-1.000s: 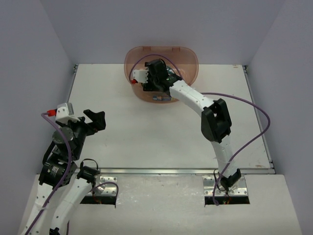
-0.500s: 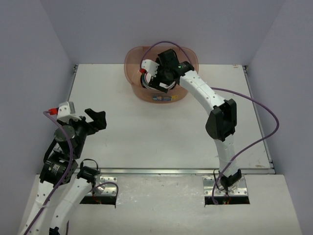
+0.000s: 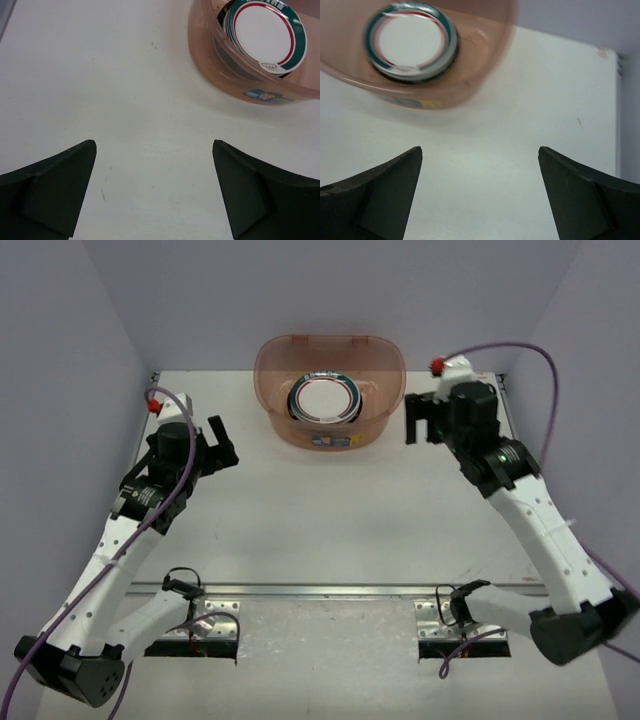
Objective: Place the plates into the plastic bin on the countertop
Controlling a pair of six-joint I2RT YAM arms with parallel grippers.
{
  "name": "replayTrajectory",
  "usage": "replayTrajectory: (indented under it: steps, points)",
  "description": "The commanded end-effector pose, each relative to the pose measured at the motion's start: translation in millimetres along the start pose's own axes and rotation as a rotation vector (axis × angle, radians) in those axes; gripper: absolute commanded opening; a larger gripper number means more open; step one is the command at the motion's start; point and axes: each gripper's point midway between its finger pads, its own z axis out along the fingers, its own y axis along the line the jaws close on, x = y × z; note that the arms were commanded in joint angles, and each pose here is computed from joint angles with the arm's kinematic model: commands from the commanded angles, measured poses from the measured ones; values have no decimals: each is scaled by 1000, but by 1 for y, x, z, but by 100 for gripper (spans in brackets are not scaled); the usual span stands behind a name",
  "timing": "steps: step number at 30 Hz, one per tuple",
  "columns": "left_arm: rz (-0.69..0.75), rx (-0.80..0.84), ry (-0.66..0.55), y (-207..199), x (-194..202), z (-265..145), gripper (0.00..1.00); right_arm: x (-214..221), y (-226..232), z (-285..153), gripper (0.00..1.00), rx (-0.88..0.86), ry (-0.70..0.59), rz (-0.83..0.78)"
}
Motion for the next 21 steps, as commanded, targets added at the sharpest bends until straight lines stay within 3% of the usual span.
replayTrajectory:
  steps: [1,3,6,13,21]
  points:
    - [-5,-50,-143,2,-50,-10,100,106,-48,-33,99,219,159,204]
    - [5,-94,-165,11,-51,-10,100,145,-56,-47,99,281,226,200]
    - [-7,-139,-197,26,-45,-14,100,165,-60,-74,99,308,237,223]
    - [-26,-69,-190,29,-15,-21,100,159,-50,-91,99,207,126,213]
    - [-23,-59,-188,33,0,-16,100,172,-41,-79,99,166,149,197]
